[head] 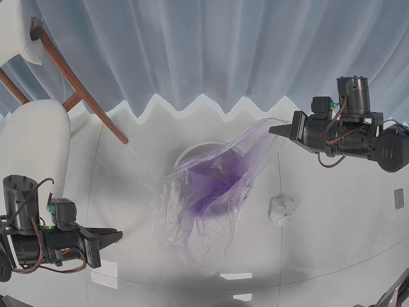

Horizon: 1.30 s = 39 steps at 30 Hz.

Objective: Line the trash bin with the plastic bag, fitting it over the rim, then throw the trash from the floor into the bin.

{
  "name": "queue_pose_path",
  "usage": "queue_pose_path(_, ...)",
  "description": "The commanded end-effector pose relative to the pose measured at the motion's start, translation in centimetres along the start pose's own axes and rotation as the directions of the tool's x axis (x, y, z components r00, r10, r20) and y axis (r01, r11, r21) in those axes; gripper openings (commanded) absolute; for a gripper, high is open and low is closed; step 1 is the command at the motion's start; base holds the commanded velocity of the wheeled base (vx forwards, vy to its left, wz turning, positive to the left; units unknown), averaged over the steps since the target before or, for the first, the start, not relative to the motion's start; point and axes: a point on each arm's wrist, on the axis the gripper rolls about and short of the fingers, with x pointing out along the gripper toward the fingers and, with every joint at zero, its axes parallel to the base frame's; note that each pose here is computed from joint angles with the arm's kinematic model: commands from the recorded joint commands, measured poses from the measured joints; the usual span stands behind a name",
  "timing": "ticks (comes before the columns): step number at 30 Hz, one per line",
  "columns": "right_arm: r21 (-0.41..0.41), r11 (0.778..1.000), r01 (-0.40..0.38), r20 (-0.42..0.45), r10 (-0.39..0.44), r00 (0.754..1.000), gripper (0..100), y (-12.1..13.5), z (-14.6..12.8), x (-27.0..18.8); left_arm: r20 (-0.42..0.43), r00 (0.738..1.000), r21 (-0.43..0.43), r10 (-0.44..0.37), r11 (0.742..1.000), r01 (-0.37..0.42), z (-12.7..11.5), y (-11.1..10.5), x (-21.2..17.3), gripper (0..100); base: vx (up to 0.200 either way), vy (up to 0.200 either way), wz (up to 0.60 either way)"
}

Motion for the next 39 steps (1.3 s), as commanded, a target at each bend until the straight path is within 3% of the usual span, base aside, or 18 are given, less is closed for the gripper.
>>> queue_pose_path(1,0.001,1.000,0.002,-0.004,-0.002,1.000,0,-0.1,-0.1,0.3,-0.028,0.999,0.005,-0.021,1.000,0.021,0.7,-0.3,1.4,100,0.000,0.000,0.00)
queue_pose_path(12,-0.004,1.000,-0.002,0.007,0.002,1.000,0,0.1,0.2,0.3,-0.137,0.990,-0.002,-0.023,1.000,0.023,2.3,0.3,8.9,100,0.000,0.000,0.00)
queue_pose_path(17,-0.006,1.000,-0.004,0.007,0.004,1.000,0,0.2,0.2,0.3,-0.089,0.996,0.006,-0.027,1.000,0.028,3.4,0.8,12.6,100,0.000,0.000,0.00)
queue_pose_path(19,-0.006,1.000,-0.004,0.007,0.004,1.000,0,0.2,0.2,0.3,-0.001,0.999,0.016,-0.038,0.999,0.038,4.8,1.0,15.4,100,0.000,0.000,0.00)
queue_pose_path(21,-0.004,1.000,-0.003,0.006,0.003,1.000,0,0.2,0.2,0.3,0.010,0.999,0.019,-0.042,0.999,0.041,5.0,1.0,15.7,100,0.000,0.000,0.00)
queue_pose_path(22,-0.004,1.000,-0.003,0.006,0.003,1.000,0,0.2,0.2,0.3,0.010,0.999,0.019,-0.042,0.999,0.041,5.0,1.0,15.7,0,0.000,0.000,0.00)
queue_pose_path(26,-0.002,1.000,0.001,0.000,-0.001,1.000,0,0.0,0.1,0.5,-0.019,0.998,0.019,-0.063,0.998,0.064,4.6,0.2,16.0,0,0.000,0.000,0.00)
queue_pose_path(31,0.001,1.000,0.007,-0.013,-0.007,1.000,0,-0.4,-0.3,0.9,0.010,0.993,-0.115,-0.116,0.987,0.116,5.2,-1.9,15.2,0,0.000,0.000,0.00)
queue_pose_path(33,-0.001,1.000,0.007,-0.010,-0.007,1.000,0,-0.4,-0.2,1.1,0.029,0.992,-0.132,-0.119,0.984,0.122,5.7,-2.0,15.0,0,0.000,0.000,0.00)
queue_pose_path(37,-0.022,1.000,0.008,0.035,-0.007,0.999,0,-1.1,1.3,1.9,0.144,0.987,-0.152,-0.067,0.984,0.089,9.5,-0.1,14.5,0,0.000,0.000,0.00)
queue_pose_path(39,-0.022,0.999,0.027,0.040,-0.026,0.999,0,-1.8,1.9,2.4,0.156,0.987,-0.165,-0.047,0.984,0.073,11.2,0.4,14.0,0,0.000,0.000,0.00)
